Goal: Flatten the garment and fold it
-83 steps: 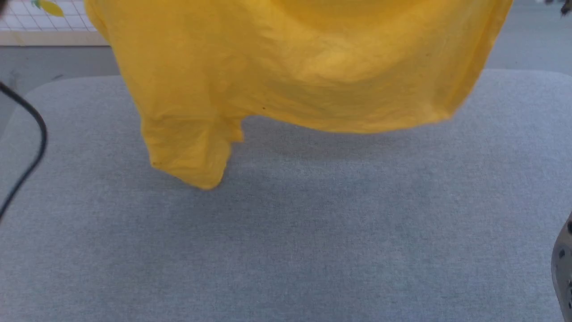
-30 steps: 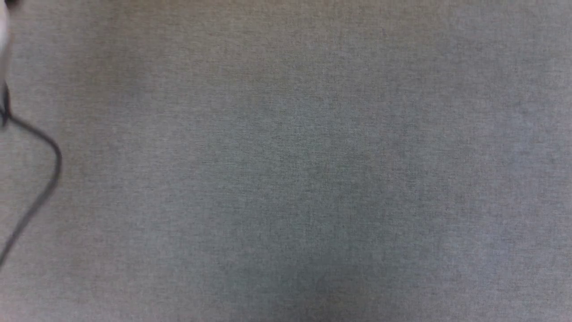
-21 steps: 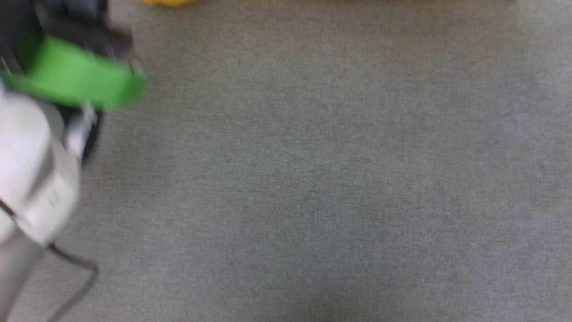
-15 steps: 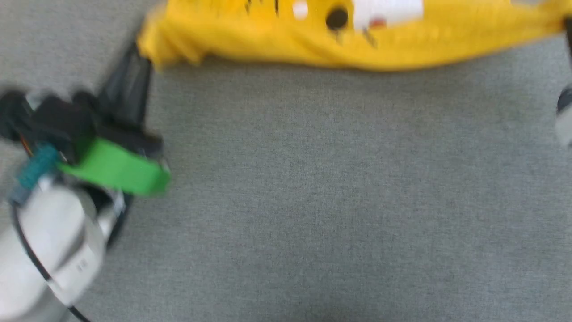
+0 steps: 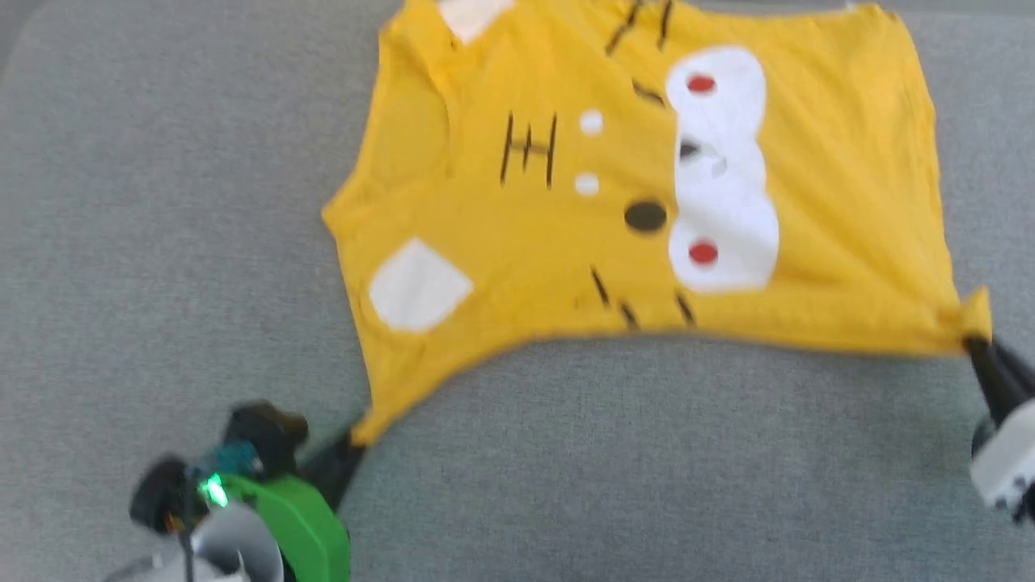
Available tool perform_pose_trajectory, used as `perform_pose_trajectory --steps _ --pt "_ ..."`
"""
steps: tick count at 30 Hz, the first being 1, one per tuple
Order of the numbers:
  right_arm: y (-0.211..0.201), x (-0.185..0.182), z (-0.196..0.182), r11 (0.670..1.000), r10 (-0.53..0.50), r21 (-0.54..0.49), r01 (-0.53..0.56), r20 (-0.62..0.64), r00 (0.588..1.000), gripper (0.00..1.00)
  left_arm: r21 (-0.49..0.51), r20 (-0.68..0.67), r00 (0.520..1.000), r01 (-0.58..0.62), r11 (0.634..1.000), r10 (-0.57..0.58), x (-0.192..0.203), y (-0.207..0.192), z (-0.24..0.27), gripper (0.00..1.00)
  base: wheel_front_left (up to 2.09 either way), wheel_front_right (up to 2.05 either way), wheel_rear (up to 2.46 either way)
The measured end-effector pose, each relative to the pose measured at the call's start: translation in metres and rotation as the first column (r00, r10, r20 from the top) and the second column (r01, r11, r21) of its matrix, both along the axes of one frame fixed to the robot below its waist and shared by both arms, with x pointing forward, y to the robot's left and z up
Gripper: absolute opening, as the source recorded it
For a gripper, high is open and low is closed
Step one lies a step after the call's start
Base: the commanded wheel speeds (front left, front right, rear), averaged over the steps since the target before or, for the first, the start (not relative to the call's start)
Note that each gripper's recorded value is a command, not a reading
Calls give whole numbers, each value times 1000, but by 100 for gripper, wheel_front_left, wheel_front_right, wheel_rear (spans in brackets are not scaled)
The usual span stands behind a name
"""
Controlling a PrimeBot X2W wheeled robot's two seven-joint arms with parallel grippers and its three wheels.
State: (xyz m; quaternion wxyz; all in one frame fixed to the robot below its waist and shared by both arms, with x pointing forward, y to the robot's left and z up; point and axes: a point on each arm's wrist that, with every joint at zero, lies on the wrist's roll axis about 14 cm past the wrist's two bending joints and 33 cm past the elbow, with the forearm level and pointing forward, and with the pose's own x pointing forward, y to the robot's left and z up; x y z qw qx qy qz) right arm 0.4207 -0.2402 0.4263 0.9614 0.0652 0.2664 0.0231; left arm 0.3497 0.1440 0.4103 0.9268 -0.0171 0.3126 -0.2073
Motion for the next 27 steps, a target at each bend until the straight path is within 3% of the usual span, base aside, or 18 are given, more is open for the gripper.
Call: perform_pose_trajectory --steps 8,16,19,27 --pt "-8 -67 -28 1000 -16 -4 16 -189 982 0 -15 -310 951 -12 1000 6 -78 0 -28 0 0 0 0" --pt "-11 -139 -53 999 26 -29 -43 -435 900 0 -10 -466 885 -23 1000 16 -133 4 -35 0 0 0 0" --pt "-11 -157 -56 999 25 -7 -32 -481 876 0 -10 -460 887 -35 999 27 -136 5 -32 0 0 0 0" --pt "-14 -123 -26 1000 8 -13 -13 -324 946 0 9 -245 969 -24 1000 25 -91 12 -1 0 0 0 0"
